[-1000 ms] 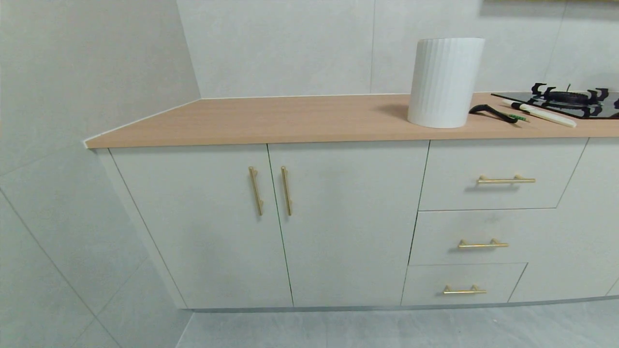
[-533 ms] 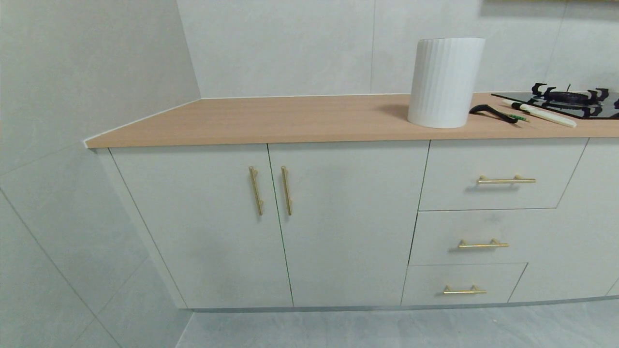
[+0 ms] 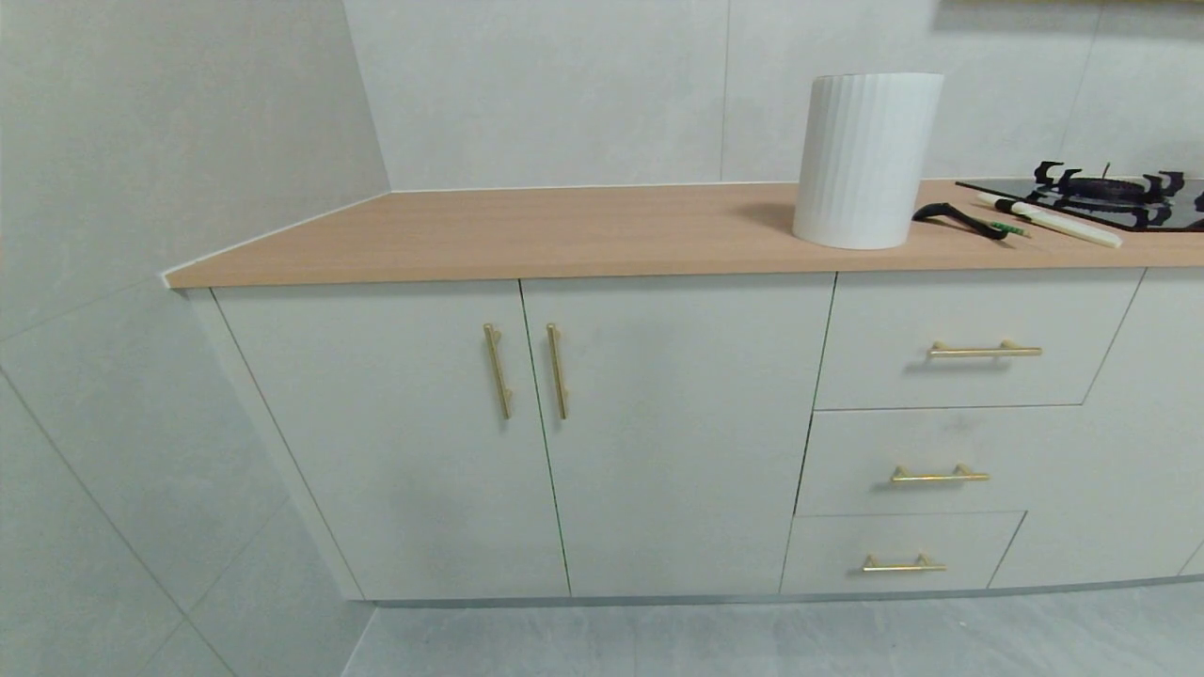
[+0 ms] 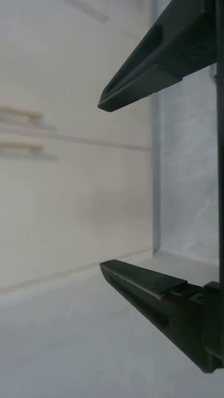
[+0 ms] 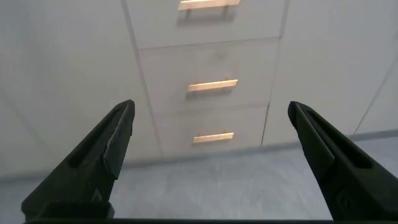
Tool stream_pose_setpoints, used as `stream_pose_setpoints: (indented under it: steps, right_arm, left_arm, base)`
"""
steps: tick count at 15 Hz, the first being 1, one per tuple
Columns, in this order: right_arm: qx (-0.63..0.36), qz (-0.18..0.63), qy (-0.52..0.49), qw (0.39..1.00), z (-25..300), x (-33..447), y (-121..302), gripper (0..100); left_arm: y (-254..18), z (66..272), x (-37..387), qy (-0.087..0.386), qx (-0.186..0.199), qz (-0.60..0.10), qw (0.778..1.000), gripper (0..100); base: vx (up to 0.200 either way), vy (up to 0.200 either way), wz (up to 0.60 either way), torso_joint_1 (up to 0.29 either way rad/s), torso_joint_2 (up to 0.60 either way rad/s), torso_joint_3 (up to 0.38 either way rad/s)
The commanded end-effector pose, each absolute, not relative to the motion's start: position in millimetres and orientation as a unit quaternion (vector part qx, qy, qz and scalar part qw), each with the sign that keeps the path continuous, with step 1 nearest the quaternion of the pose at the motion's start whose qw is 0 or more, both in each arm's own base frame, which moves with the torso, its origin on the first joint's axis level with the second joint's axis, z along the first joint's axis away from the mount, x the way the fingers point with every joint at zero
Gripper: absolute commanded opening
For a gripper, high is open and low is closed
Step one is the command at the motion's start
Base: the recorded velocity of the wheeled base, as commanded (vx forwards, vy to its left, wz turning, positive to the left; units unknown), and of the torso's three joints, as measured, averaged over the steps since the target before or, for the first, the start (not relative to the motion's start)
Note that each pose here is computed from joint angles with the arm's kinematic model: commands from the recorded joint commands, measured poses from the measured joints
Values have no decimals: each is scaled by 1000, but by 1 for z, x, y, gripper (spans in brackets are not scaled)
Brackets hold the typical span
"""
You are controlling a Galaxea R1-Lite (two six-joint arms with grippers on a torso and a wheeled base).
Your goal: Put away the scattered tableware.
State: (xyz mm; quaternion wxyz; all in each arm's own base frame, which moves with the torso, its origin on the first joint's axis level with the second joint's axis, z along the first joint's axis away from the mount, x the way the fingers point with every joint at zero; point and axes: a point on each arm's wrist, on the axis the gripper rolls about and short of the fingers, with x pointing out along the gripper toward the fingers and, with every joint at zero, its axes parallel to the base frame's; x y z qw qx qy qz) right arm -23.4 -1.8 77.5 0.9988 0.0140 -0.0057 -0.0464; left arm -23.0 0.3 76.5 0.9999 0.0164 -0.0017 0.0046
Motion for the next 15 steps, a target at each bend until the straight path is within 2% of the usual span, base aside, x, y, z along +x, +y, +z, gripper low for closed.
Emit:
stream_pose_setpoints:
  steps: [1, 4, 5, 15]
  right_arm:
    - [13, -43, 0, 999, 76, -23, -2, 100]
    - [8, -38, 0, 999, 76, -23, -2, 100]
    - [8, -38, 0, 999, 76, -23, -2, 100]
    - [8, -35, 1, 999, 76, -23, -1, 100]
  left_arm:
    - [0, 75, -23, 0, 15, -1, 1000, 100]
    - [0, 75, -23, 1, 12, -2, 1000, 100]
    - [0, 75, -23, 0, -1, -1, 1000, 100]
    - [0, 76, -23, 1, 2, -2, 1000, 100]
  base:
    - [0, 0, 0, 0, 0, 0]
    - [0, 0, 0, 0, 0, 0]
    - [0, 0, 0, 0, 0, 0]
    - [0, 0, 0, 0, 0, 0]
